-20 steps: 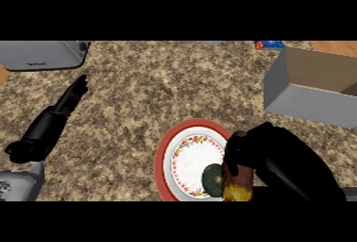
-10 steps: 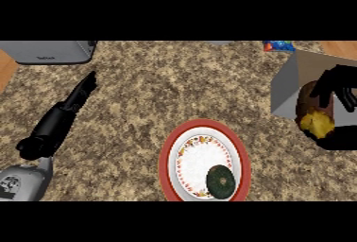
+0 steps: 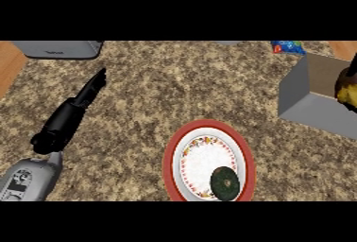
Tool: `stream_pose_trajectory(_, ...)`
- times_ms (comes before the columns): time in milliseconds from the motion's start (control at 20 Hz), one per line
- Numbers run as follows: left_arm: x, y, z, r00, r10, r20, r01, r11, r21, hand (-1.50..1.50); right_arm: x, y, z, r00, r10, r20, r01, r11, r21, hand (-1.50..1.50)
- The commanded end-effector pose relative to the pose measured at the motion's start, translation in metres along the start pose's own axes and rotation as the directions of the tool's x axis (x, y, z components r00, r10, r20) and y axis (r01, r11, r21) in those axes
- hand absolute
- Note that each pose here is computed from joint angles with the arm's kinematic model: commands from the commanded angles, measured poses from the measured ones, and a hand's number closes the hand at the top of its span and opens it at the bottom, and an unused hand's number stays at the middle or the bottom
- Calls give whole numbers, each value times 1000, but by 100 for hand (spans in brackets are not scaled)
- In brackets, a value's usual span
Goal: Pick the sweet potato from the plate and place it in the cardboard box
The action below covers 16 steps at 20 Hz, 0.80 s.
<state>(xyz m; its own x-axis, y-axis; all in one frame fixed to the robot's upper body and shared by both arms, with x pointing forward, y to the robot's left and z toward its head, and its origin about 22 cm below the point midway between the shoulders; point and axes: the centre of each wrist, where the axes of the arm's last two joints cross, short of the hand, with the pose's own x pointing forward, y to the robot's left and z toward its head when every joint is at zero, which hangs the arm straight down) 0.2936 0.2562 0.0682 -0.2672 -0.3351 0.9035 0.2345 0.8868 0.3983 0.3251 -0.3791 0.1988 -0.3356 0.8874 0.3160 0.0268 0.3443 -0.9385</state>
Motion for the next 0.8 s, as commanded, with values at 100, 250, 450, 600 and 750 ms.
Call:
stream_pose_trajectory(100, 0, -5, 12, 1000, 6, 7, -6, 1000, -20, 0, -51, 2, 0, 996, 29, -84, -9, 973, 230, 150)
stream_pose_trajectory(250, 5, -3, -5, 1000, -1, 9, 1, 999, -33, 0, -56, 11, -16, 995, 75, -65, -50, 945, 322, 150)
stream_pose_trajectory(450, -4, 5, 9, 1000, 22, 1, -22, 999, -30, 0, -84, 9, -6, 984, 131, -120, -68, 904, 422, 150)
stream_pose_trajectory(600, 7, 3, -8, 1000, -5, 26, 5, 1000, -21, 0, -97, 0, 0, 998, 50, -41, -24, 871, 490, -150)
stream_pose_trajectory(750, 4, 3, -10, 1000, 4, 20, -4, 1000, -10, 0, -99, 1, -9, 997, -57, 44, 29, 882, 471, -150)
